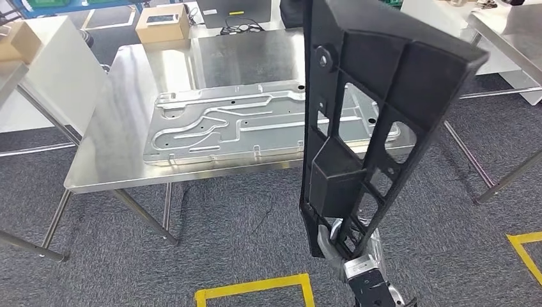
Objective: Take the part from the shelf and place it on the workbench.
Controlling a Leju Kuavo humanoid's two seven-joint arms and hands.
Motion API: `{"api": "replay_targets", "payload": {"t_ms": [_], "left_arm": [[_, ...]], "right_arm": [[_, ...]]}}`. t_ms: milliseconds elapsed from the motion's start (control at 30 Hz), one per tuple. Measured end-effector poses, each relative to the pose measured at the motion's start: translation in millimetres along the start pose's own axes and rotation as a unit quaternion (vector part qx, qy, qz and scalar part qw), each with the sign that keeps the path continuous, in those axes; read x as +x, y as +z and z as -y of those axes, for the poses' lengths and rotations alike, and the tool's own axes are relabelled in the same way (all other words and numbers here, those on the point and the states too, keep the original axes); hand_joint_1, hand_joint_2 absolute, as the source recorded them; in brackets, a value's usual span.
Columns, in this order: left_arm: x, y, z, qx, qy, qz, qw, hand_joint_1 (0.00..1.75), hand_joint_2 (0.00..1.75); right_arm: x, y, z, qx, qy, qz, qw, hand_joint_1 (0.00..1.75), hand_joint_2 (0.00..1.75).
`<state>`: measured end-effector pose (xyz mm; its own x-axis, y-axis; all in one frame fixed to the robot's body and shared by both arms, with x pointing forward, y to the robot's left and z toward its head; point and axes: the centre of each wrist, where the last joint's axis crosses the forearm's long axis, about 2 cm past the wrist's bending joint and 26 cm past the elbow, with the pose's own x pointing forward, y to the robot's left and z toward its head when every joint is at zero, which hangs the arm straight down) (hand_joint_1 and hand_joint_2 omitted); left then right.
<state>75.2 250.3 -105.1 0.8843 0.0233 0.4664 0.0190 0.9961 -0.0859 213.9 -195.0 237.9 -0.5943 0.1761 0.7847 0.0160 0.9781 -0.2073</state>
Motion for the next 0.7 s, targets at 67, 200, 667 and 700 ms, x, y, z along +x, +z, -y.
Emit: {"api": "replay_targets", "payload": {"t_ms": [67, 200, 667, 700], "left_arm": [[-0.3, 0.1, -0.4, 0.001, 0.003, -0.001, 1.0, 0.0, 1.75], [0.4, -0.1, -3.2, 0.004, 0.006, -0.001, 1.0, 0.0, 1.75], [0.8, -0.2, -6.2, 0.008, 0.014, -0.003, 1.0, 0.0, 1.75], [0.8, -0.2, -6.4, 0.008, 0.014, -0.003, 1.0, 0.0, 1.75]], "right_arm": [[0.5, -0.1, -0.9, 0.001, 0.001, 0.001, 1.0, 1.75, 1.75], [2.2, -0.8, -3.3, 0.002, -0.001, 0.004, 1.0, 1.75, 1.75], [5.9, -0.7, -10.0, 0.008, -0.006, 0.013, 1.0, 1.75, 1.75], [6.1, -0.6, -10.3, 0.009, -0.006, 0.013, 1.0, 1.75, 1.75]]}}
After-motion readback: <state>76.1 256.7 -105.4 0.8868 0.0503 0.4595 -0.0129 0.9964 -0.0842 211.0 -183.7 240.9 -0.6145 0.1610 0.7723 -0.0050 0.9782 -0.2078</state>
